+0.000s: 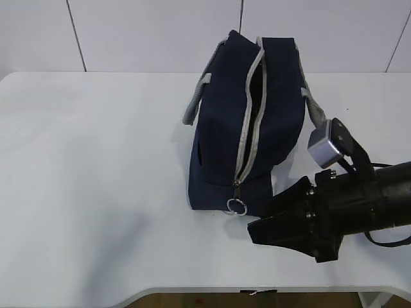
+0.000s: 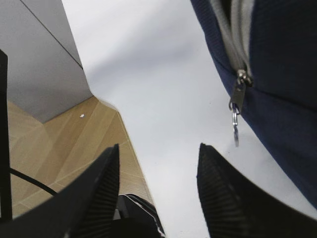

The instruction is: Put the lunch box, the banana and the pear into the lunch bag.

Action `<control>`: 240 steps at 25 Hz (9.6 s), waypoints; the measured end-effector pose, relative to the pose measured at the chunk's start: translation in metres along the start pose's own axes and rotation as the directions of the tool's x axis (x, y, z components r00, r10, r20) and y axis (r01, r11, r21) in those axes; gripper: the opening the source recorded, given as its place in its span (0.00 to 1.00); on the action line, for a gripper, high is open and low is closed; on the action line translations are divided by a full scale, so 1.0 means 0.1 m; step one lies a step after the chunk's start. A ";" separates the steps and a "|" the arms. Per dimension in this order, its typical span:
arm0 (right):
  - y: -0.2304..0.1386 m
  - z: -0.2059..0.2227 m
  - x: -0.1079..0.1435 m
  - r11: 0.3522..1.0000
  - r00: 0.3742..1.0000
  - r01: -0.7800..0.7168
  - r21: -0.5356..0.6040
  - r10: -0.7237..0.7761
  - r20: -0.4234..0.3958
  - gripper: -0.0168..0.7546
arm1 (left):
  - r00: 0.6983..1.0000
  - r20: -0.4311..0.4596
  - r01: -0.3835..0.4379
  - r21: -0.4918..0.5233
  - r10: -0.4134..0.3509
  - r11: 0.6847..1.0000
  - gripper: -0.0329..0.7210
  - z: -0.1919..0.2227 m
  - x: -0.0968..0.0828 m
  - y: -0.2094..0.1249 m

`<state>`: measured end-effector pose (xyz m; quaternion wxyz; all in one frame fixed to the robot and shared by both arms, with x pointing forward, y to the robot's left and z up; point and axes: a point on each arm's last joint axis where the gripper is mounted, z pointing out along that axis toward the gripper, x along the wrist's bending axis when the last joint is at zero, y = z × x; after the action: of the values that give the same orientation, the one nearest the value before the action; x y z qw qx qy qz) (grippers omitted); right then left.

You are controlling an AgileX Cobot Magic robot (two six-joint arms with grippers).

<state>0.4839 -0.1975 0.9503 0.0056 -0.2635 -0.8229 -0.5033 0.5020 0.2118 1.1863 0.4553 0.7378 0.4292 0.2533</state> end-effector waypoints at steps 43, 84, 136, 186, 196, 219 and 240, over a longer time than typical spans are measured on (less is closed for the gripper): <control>-0.16 0.28 -0.38 0.992 0.992 0.106 -0.073 -0.099 0.083 0.42 | 1.000 -0.003 0.000 -0.006 0.000 1.000 0.37 0.00 0.00 0.01; -0.19 0.34 -0.41 0.995 0.996 0.078 -0.055 -0.075 0.047 0.03 | 1.000 -0.013 -0.002 -0.026 0.002 1.000 0.36 0.00 0.01 0.02; 0.55 -0.24 -0.04 0.948 0.943 0.289 -0.132 -0.258 0.210 0.03 | 1.000 -0.012 0.003 -0.014 -0.003 1.000 0.36 0.05 0.02 0.01; 1.33 -0.53 -0.08 0.885 0.894 0.396 -0.246 -0.311 0.322 0.03 | 0.932 0.362 -0.007 -0.001 0.007 1.000 0.36 0.48 -0.37 -0.48; 1.34 -0.54 -0.08 0.886 0.899 0.385 -0.259 -0.296 0.324 0.03 | 0.920 0.391 0.070 -0.126 -0.015 0.990 0.36 0.63 -0.42 -0.95; 1.39 -0.56 -0.10 0.893 0.924 0.306 -0.331 -0.195 0.329 0.03 | 0.905 0.425 -0.019 -0.036 0.033 0.999 0.47 1.27 -0.70 -1.19; 1.39 -0.56 -0.10 0.898 0.933 0.278 -0.342 -0.167 0.319 0.03 | 0.918 0.395 -0.016 -0.013 0.020 1.000 0.47 1.42 -0.80 -1.14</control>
<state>0.5389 -0.1991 1.0898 -0.2210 -0.2318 -0.7262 -0.6083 0.5243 0.1031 1.0218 0.5337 0.7755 0.3204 0.1055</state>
